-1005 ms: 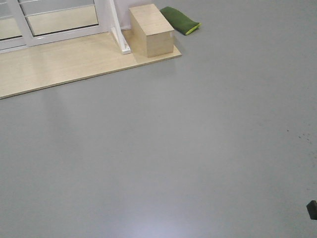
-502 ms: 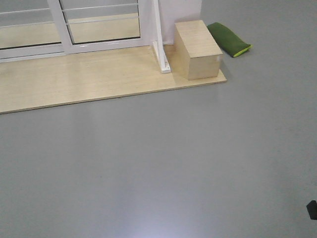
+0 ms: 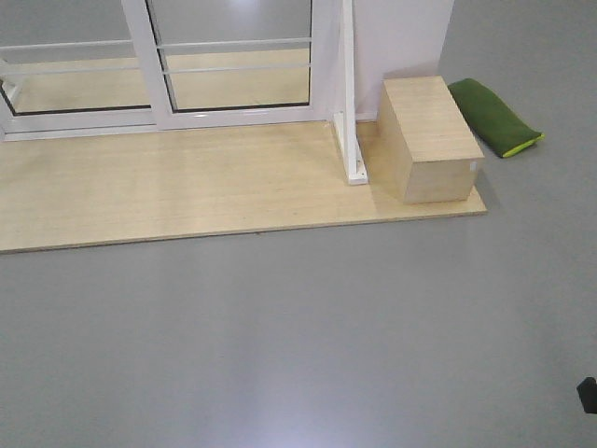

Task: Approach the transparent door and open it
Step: 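Drive toward the white-framed glass sliding door on the wooden platform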

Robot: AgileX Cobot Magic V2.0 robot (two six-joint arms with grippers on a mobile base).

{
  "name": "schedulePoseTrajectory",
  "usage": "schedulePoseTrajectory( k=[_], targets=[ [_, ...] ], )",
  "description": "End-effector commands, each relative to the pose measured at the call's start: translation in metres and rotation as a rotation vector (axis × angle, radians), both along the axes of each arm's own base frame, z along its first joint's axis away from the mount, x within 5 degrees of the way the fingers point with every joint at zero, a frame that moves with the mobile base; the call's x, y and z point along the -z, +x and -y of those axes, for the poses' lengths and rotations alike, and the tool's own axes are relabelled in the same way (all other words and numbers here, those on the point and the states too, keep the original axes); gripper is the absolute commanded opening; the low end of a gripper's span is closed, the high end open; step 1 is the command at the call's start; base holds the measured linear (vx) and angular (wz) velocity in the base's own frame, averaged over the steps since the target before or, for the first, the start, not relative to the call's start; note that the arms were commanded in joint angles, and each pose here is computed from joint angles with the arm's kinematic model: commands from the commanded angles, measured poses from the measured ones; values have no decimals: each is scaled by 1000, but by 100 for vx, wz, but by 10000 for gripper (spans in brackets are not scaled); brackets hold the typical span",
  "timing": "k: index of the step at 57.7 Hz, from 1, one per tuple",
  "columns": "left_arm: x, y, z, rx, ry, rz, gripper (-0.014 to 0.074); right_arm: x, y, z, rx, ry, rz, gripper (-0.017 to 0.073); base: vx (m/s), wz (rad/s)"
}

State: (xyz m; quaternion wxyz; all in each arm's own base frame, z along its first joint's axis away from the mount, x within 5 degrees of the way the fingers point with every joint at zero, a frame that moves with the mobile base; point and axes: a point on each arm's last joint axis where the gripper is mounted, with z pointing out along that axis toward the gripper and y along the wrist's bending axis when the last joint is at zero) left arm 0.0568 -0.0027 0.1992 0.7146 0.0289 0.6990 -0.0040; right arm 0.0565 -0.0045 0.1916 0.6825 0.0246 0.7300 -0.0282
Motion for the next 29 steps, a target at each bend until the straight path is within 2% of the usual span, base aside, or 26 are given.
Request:
schedulePoseTrajectory(
  k=[1,29],
  targets=[
    [-3,0,0,-1,-17,76,-6,-7,-1,0,-1,-24,98,-9,58,12],
    [-3,0,0,-1,-17,76,-6,-7,-1,0,-1,-24,98,-9,59,10]
  ],
)
